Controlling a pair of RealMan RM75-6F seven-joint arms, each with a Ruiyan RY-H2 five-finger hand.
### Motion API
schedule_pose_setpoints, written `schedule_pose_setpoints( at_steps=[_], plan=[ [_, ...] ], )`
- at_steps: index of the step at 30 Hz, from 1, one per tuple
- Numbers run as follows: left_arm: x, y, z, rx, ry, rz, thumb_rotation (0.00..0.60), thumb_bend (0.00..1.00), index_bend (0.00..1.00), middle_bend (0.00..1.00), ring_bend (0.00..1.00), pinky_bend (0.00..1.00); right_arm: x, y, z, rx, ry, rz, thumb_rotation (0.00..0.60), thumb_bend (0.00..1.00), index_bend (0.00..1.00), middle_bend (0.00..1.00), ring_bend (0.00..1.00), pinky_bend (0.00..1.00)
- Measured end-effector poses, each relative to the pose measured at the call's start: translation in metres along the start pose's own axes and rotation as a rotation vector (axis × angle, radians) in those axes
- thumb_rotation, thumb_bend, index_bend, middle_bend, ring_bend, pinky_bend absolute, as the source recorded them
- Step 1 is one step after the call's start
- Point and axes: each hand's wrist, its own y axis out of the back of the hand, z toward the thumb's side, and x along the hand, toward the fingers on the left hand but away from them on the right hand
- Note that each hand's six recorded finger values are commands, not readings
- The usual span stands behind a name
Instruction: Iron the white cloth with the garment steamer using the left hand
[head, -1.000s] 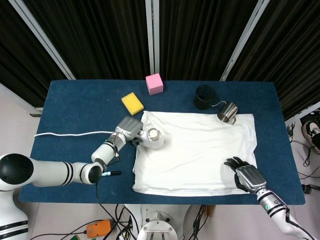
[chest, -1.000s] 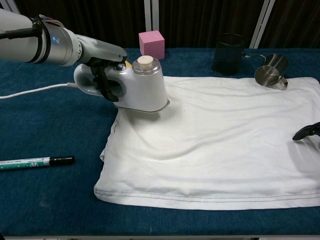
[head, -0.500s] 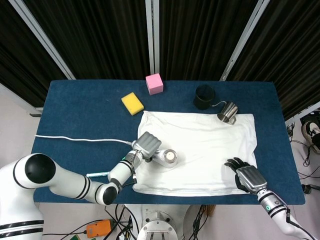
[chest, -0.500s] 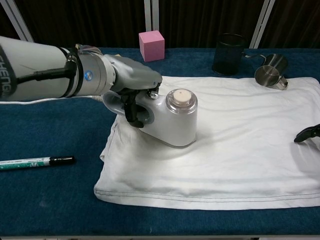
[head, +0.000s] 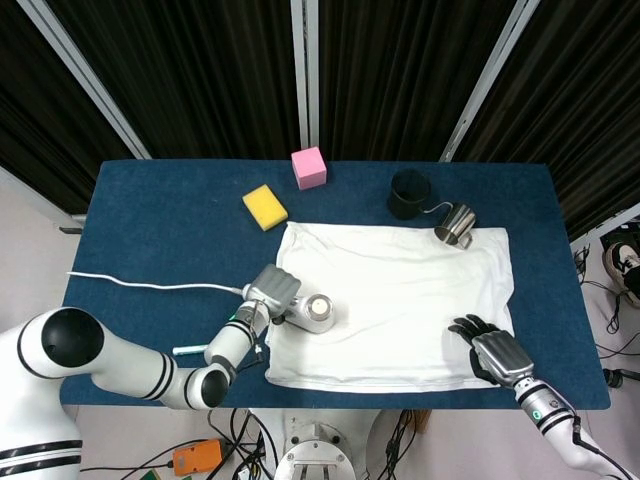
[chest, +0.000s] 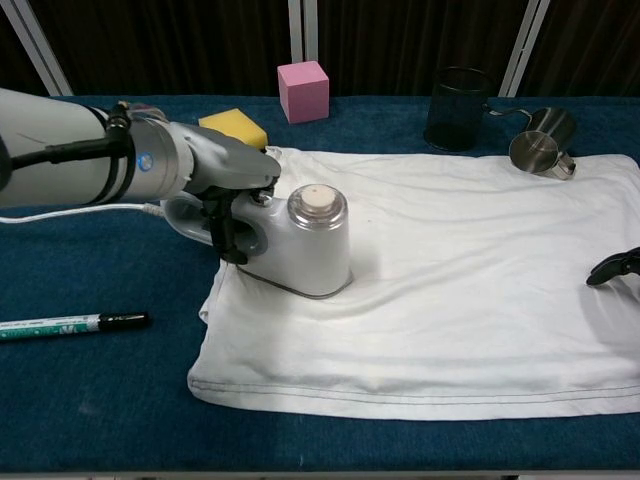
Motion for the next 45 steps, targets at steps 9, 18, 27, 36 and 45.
schedule_pose_setpoints(
  at_steps=[9,18,27,36,45],
  plan=[
    [-0.012,-0.004,-0.061,-0.086,0.114,-0.008,0.379,0.68,0.83,0.91,0.76,0.58,0.000,0.001,0.001,-0.001,0.006,-0.007,0.600,1.00,0.23,0.18,0.13,0.28],
    [-0.022,0.022,-0.044,-0.153,0.032,0.074,0.378,0.67,0.83,0.91,0.76,0.58,0.000,0.002,0.000,-0.002,0.005,-0.006,0.600,1.00,0.23,0.18,0.13,0.28],
    [-0.006,0.045,0.040,-0.052,-0.133,0.106,0.378,0.67,0.83,0.91,0.76,0.58,0.002,0.000,-0.005,-0.012,-0.017,0.001,0.600,1.00,0.23,0.18,0.13,0.28],
    [0.020,0.062,0.089,0.079,-0.150,0.141,0.378,0.67,0.83,0.91,0.76,0.58,0.004,0.001,-0.008,-0.016,-0.030,0.001,0.600,1.00,0.23,0.18,0.13,0.28],
    [0.046,0.057,0.085,0.083,-0.079,0.100,0.378,0.67,0.83,0.91,0.76,0.58,0.005,-0.002,-0.009,-0.022,-0.035,0.005,0.600,1.00,0.23,0.18,0.13,0.28]
  ],
)
